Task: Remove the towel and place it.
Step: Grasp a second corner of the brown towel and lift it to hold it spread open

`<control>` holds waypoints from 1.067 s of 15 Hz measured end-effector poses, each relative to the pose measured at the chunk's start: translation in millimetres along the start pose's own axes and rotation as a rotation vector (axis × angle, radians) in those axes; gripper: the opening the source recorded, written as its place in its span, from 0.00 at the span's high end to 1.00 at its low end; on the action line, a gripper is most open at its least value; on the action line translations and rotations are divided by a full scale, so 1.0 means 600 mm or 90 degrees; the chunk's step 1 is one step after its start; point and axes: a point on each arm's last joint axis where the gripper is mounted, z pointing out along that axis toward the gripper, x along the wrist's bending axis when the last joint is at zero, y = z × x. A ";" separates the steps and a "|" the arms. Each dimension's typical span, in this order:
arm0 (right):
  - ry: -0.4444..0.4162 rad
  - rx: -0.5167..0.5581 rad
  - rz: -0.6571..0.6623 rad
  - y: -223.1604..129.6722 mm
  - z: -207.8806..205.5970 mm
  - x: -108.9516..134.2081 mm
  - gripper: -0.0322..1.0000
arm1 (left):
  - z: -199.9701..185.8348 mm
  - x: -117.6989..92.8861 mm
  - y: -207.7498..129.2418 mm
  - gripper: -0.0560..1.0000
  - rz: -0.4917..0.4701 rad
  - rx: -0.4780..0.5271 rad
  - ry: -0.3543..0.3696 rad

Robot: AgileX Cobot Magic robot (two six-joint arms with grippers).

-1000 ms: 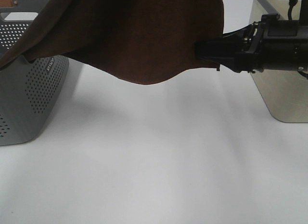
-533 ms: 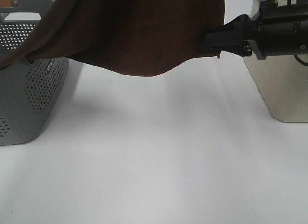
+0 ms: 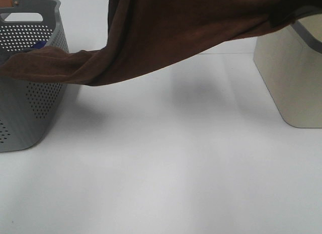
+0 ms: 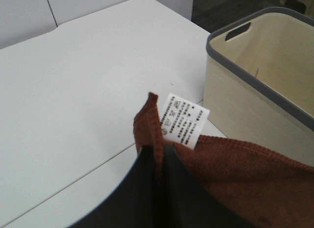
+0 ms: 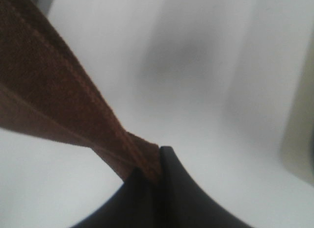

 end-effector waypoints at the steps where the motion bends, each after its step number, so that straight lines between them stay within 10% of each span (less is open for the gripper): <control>1: -0.041 -0.028 -0.004 0.022 -0.029 -0.002 0.97 | 0.014 0.004 -0.005 0.93 -0.015 -0.014 0.006; 8: -0.089 -0.313 -0.062 0.129 -0.236 0.041 0.97 | -0.121 0.001 0.122 0.93 0.017 -0.356 0.019; 16: -0.087 -0.253 -0.064 0.167 -0.146 0.019 0.97 | -0.044 0.052 0.072 0.93 0.050 -0.252 0.076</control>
